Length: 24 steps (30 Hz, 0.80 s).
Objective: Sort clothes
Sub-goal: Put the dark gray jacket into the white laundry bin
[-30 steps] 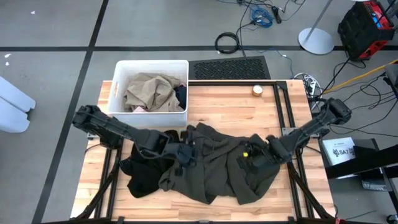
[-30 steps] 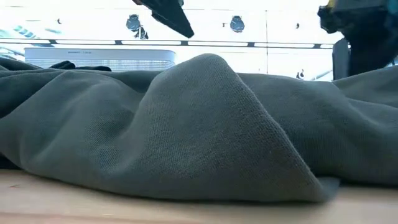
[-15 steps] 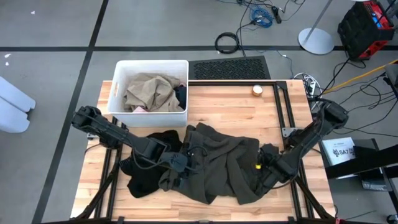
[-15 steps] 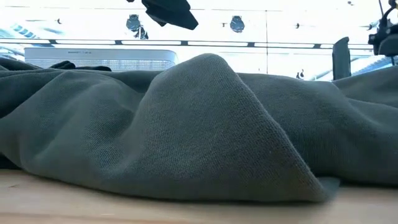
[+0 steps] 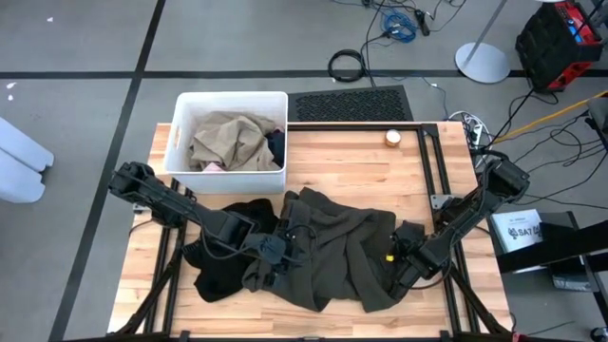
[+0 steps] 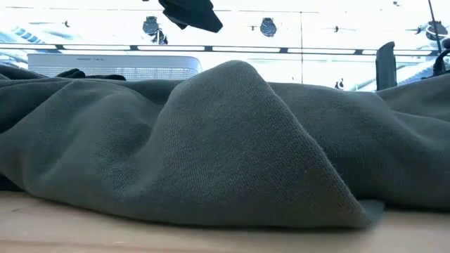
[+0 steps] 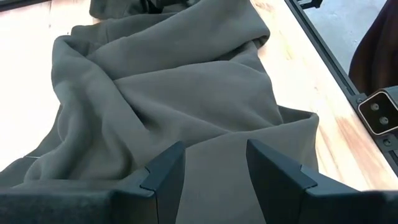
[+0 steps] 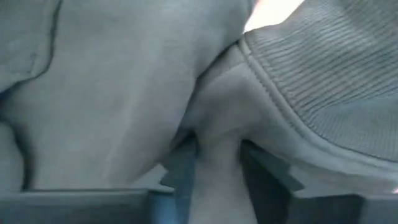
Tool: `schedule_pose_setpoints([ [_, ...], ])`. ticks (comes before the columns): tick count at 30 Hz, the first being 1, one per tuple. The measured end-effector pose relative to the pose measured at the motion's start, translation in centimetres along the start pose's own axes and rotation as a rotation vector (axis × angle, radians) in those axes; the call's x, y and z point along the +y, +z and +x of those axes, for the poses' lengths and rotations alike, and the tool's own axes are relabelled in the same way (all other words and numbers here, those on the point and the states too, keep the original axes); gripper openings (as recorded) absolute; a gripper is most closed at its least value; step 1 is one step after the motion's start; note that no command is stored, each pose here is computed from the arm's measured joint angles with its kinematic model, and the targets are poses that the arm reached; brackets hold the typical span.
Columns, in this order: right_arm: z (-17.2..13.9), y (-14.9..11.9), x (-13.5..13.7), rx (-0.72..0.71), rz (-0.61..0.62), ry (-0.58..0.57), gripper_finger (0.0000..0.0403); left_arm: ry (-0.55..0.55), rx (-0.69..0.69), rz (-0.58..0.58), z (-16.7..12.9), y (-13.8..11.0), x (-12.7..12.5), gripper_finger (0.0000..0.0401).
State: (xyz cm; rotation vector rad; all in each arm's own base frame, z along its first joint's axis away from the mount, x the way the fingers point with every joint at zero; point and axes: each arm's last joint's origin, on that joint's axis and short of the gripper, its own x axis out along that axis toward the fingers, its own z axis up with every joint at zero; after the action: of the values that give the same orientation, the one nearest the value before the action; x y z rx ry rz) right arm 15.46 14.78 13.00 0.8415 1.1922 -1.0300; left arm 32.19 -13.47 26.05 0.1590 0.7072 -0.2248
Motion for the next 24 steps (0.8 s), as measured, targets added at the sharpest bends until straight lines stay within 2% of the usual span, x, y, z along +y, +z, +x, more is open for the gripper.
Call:
schedule_pose_setpoints([
  [3, -0.6, -0.1, 0.3, 0.005, -0.041, 0.014, 0.0027, 0.001, 0.000, 0.000, 0.0, 0.0, 0.0, 0.0180],
  [4, -0.8, -0.1, 0.5, -0.002, -0.056, 0.011, 0.0015, 0.001, -0.001, -0.003, 0.0, 0.0, 0.0, 0.0180],
  [8, -3.0, 0.0, 1.1, -0.036, -0.073, -0.043, 0.0005, 0.005, 0.006, -0.023, 0.0, -0.1, -0.1, 0.0180],
  [12, -7.5, 0.7, 2.4, -0.171, -0.107, -0.027, 0.0002, 0.026, -0.018, -0.020, -0.8, 0.2, -0.3, 0.0180],
  [18, -14.0, 2.6, 5.0, -0.443, -0.195, 0.177, 0.0001, 0.082, -0.074, -0.028, -2.4, 0.9, 0.0, 0.0180],
  [21, -15.3, 4.2, 6.6, -0.516, -0.249, 0.235, 0.0001, 0.102, -0.104, -0.034, -3.1, 1.2, 0.1, 0.0180],
  [24, -15.2, 6.5, 8.8, -0.553, -0.310, 0.283, 0.0001, 0.101, -0.150, -0.040, -3.8, 1.7, 0.2, 0.0180],
])
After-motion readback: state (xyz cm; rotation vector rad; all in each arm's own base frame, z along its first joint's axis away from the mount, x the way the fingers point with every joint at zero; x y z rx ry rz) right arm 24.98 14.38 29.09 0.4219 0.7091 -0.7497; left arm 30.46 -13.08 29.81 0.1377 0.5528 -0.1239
